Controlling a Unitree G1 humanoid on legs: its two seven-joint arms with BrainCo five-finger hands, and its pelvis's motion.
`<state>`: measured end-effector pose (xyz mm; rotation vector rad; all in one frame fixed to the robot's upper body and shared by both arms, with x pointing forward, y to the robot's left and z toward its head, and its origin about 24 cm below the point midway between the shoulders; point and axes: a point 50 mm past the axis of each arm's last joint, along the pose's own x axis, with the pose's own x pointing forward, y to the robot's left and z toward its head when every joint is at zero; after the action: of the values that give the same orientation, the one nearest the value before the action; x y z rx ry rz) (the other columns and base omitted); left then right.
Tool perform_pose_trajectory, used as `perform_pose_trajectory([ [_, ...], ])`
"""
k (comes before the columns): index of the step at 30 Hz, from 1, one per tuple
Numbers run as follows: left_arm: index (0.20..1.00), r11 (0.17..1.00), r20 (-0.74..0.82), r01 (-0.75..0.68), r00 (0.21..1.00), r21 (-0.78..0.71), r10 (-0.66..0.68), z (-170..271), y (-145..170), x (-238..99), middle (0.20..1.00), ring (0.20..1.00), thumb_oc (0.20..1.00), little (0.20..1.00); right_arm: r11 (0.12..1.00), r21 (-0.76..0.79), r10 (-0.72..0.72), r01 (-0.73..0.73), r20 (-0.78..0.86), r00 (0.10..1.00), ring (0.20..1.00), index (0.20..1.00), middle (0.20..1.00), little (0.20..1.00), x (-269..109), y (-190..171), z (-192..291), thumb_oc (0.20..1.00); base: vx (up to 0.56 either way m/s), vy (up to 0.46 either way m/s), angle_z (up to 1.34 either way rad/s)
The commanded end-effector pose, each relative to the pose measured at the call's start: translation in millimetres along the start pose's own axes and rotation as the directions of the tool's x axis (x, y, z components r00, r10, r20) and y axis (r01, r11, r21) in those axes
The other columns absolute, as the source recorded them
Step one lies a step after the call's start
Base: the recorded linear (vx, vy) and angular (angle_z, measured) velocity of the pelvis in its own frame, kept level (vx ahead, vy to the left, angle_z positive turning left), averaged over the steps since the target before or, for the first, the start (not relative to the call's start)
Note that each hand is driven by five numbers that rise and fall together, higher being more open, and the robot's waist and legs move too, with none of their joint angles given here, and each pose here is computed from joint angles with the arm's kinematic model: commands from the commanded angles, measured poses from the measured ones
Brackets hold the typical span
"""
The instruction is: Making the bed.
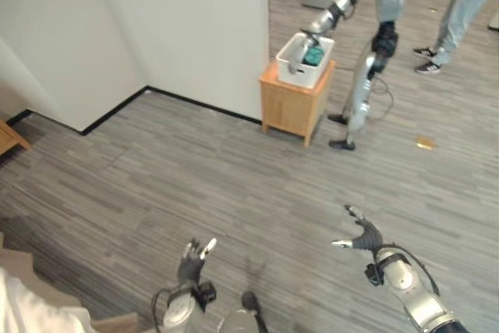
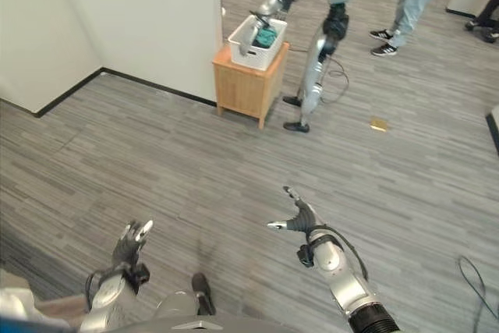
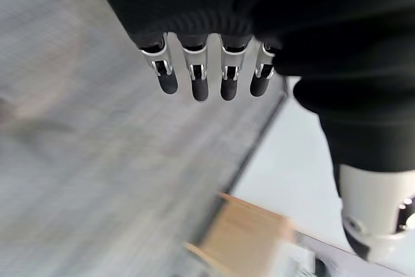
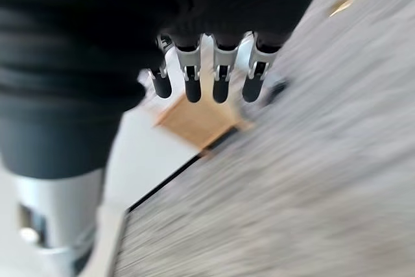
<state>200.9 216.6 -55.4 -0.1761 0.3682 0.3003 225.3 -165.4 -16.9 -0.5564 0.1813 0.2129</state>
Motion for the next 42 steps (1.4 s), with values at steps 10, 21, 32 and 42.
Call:
perform_pose_trajectory([
  [10,1.000,0.994,0.374,0.027,0.925,0.107,-0.065,86,-11,14,1.000,1.000,1.000,1.000,0.991,0.027,-0.132,0.130,0.098,0.986,1.000,1.000,1.000,1.000,23,-31,21,1.000,0.64,-0.115,2.06],
  [21,1.000,0.996,0.328,-0.089,0.941,0.008,0.081,72,26,0,1.000,1.000,1.000,1.000,0.984,0.000,-0.176,0.177,0.108,0.978,1.000,1.000,1.000,1.000,27,-58,24,1.000,0.34,-0.015,0.57],
  [32,1.000,0.991,0.340,-0.054,0.940,0.124,0.008,82,23,3,1.000,1.000,1.000,1.000,0.992,0.017,-0.126,0.125,0.115,0.985,1.000,1.000,1.000,1.000,22,-42,25,1.000,0.28,0.178,0.21],
  [42,1.000,0.992,0.342,-0.027,0.940,0.125,-0.018,85,20,10,1.000,1.000,1.000,1.000,0.984,0.087,-0.164,0.156,0.096,0.982,1.000,1.000,1.000,1.000,23,-45,21,1.000,0.18,-0.087,0.95],
])
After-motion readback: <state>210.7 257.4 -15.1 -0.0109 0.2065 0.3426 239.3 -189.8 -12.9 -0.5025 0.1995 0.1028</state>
